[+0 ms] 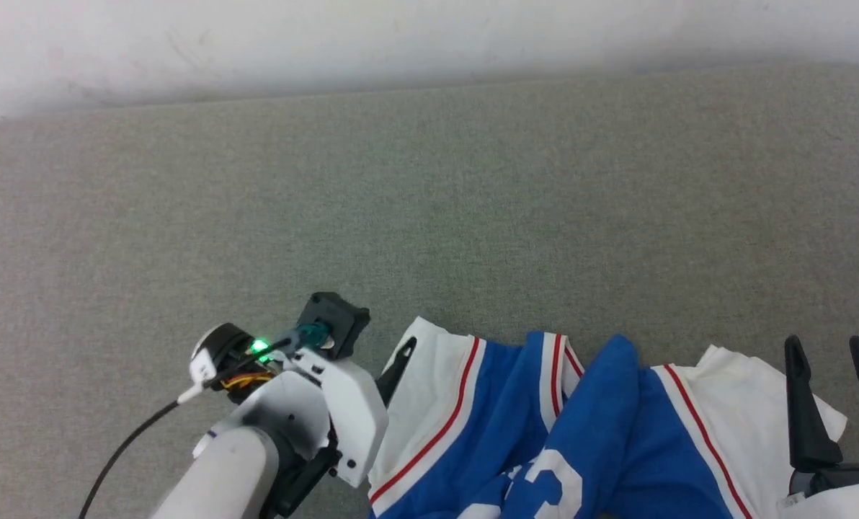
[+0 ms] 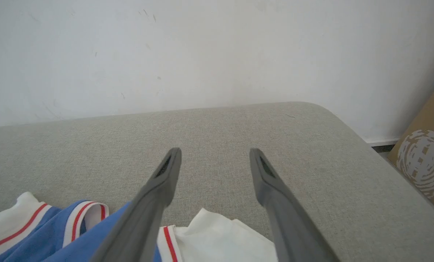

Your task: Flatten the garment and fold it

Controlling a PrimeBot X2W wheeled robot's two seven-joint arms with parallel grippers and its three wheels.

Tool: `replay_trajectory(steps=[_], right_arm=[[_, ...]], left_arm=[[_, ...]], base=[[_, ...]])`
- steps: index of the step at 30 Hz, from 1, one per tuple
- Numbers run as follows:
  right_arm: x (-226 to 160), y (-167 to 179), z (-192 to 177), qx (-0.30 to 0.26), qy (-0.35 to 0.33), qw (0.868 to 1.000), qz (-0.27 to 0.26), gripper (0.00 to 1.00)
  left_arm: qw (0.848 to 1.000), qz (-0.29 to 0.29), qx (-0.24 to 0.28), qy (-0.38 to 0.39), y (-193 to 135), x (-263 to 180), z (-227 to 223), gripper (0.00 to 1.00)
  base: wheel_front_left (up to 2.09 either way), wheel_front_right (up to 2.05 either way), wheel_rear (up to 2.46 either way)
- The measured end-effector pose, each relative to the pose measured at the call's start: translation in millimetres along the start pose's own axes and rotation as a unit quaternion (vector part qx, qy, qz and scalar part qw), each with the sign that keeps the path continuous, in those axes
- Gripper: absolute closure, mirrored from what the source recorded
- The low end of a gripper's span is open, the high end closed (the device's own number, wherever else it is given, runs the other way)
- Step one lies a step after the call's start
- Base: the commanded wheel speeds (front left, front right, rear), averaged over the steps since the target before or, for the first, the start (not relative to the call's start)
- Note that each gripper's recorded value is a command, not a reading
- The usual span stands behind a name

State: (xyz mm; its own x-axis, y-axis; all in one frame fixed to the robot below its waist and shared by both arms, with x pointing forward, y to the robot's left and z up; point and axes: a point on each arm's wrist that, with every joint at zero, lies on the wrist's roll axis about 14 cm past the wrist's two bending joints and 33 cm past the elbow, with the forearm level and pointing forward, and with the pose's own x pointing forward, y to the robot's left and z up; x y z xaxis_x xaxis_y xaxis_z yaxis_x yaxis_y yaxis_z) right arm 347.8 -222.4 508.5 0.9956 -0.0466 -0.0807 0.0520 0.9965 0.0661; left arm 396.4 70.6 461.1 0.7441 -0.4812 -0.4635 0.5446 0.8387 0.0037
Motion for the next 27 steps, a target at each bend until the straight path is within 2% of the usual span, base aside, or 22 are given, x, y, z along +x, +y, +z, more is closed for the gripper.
replay_trajectory(steps=[8, 14, 15, 16, 19, 23, 27], right_arm=[[5, -4, -11, -0.003, 0.020, 1.000, -0.010, 0.00], [3, -12, -17, -0.007, 0.032, 0.999, -0.023, 0.00], [3, -13, -18, -0.007, 0.033, 0.999, -0.025, 0.00], [3, -14, -18, -0.007, 0.034, 0.999, -0.026, 0.00], [2, -17, -18, -0.006, 0.033, 0.999, -0.031, 0.00], [0, -19, -16, -0.003, 0.028, 0.999, -0.033, 0.00], [-1, -16, -8, -0.001, 0.015, 1.000, -0.027, 0.00]], left_arm=[[0.989, -0.057, -0.017, 0.136, -18, 24, -59, 0.00], [0.982, -0.069, -0.005, 0.178, -18, 37, -70, 0.00], [0.981, -0.073, -0.005, 0.177, -19, 38, -69, 0.20], [0.982, -0.076, -0.008, 0.175, -22, 40, -68, 1.00], [0.984, -0.084, -0.020, 0.156, -27, 42, -61, 1.00], [0.993, -0.067, -0.052, 0.085, -30, 45, -34, 1.00], [0.992, -0.007, -0.125, -0.032, -1, 36, 20, 1.00]], base=[[0.00, 0.00, 0.00], [0.00, 0.00, 0.00], [0.00, 0.00, 0.00], [0.00, 0.00, 0.00], [0.00, 0.00, 0.00], [0.00, 0.00, 0.00], [0.00, 0.00, 0.00]])
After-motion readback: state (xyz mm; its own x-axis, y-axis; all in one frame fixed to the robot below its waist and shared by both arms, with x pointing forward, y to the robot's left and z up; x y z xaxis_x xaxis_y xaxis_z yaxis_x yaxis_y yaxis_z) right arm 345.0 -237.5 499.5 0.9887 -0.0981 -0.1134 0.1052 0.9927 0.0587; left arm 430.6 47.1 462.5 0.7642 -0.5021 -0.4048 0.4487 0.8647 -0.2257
